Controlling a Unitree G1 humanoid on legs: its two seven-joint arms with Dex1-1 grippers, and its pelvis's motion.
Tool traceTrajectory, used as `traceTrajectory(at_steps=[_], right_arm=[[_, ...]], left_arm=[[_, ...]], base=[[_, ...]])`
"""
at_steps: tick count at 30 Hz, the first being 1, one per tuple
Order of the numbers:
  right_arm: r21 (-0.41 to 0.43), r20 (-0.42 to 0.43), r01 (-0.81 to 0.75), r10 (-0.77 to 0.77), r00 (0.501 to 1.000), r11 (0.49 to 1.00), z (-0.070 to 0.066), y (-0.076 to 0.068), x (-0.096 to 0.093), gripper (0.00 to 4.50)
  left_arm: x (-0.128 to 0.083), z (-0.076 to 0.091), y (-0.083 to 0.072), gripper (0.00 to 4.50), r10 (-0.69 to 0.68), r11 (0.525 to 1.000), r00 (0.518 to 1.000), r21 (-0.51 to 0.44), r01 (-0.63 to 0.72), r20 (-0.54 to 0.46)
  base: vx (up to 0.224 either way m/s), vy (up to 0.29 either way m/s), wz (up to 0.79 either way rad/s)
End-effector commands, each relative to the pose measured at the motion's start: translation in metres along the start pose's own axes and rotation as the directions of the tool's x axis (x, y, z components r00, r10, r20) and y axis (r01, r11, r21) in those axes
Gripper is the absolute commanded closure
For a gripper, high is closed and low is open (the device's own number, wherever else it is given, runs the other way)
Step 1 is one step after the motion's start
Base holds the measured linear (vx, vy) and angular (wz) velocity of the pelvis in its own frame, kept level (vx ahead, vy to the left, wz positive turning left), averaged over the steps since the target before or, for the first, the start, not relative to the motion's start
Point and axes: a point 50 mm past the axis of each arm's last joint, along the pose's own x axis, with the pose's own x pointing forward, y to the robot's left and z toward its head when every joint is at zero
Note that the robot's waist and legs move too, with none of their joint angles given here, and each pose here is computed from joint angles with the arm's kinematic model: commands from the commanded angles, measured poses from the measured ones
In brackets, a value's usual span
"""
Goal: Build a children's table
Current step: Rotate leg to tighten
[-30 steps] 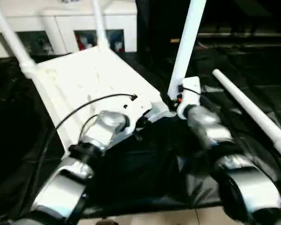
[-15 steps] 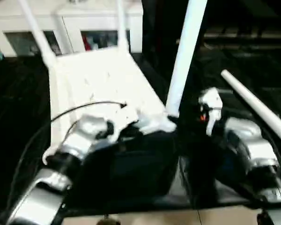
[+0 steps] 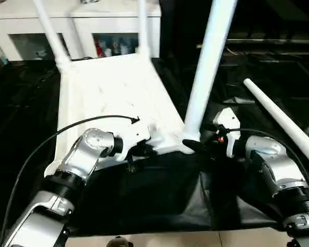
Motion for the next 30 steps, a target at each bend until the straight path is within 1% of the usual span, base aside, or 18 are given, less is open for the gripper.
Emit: traceTrajectory(at_steps=[1,3,6,10,11,14,15,18,25,30], right_arm=[[0.007,0.052,-0.008,0.007,0.999,1.000,0.006,-0.001,-0.004,0.33],[0.005,0.046,-0.019,0.019,0.999,1.000,0.004,0.000,-0.005,0.33],[-0.002,0.023,-0.039,0.039,0.999,0.999,-0.002,0.002,-0.006,0.33],[-0.001,0.015,-0.041,0.041,0.999,0.999,-0.004,0.002,-0.006,0.33],[-0.002,0.012,-0.043,0.043,0.999,0.999,-0.005,0.002,-0.006,0.48],[-0.007,0.003,-0.049,0.049,0.999,0.999,-0.007,0.002,-0.006,0.62],[-0.006,0.002,-0.050,0.050,0.999,0.999,-0.008,0.002,-0.006,0.83],[-0.003,0.001,-0.049,0.049,0.999,0.999,-0.008,0.002,-0.004,0.88],[-0.004,-0.015,-0.063,0.063,0.998,0.998,-0.013,0.004,0.000,1.62],[0.000,-0.013,-0.065,0.065,0.998,0.998,-0.014,0.004,0.002,1.75]], left_arm=[[-0.001,0.025,0.000,4.50,-0.035,0.996,0.995,0.084,0.027,0.093],[-0.001,0.024,-0.001,4.50,-0.041,0.996,0.995,0.084,0.033,0.092],[-0.002,0.024,0.000,4.50,-0.033,0.996,0.996,0.082,0.026,0.086],[-0.003,0.023,0.001,4.50,-0.031,0.997,0.996,0.080,0.024,0.082],[-0.003,0.022,0.001,4.50,-0.031,0.997,0.996,0.079,0.024,0.081],[-0.004,0.021,0.001,4.50,-0.031,0.997,0.997,0.078,0.025,0.077],[-0.004,0.021,0.001,4.50,-0.032,0.997,0.997,0.077,0.026,0.077],[-0.004,0.021,0.001,4.50,-0.032,0.997,0.997,0.076,0.026,0.075],[-0.005,0.020,0.002,4.50,-0.027,0.997,0.997,0.072,0.022,0.070],[-0.006,0.019,0.003,4.50,-0.022,0.997,0.997,0.070,0.017,0.070]], base=[[0.000,0.000,0.00],[0.000,0.000,0.00],[0.000,0.000,0.00],[0.000,0.000,0.00],[0.000,0.000,0.00],[0.000,0.000,0.00],[0.000,0.000,0.00],[0.000,0.000,0.00],[0.000,0.000,0.00],[0.000,0.000,0.00]])
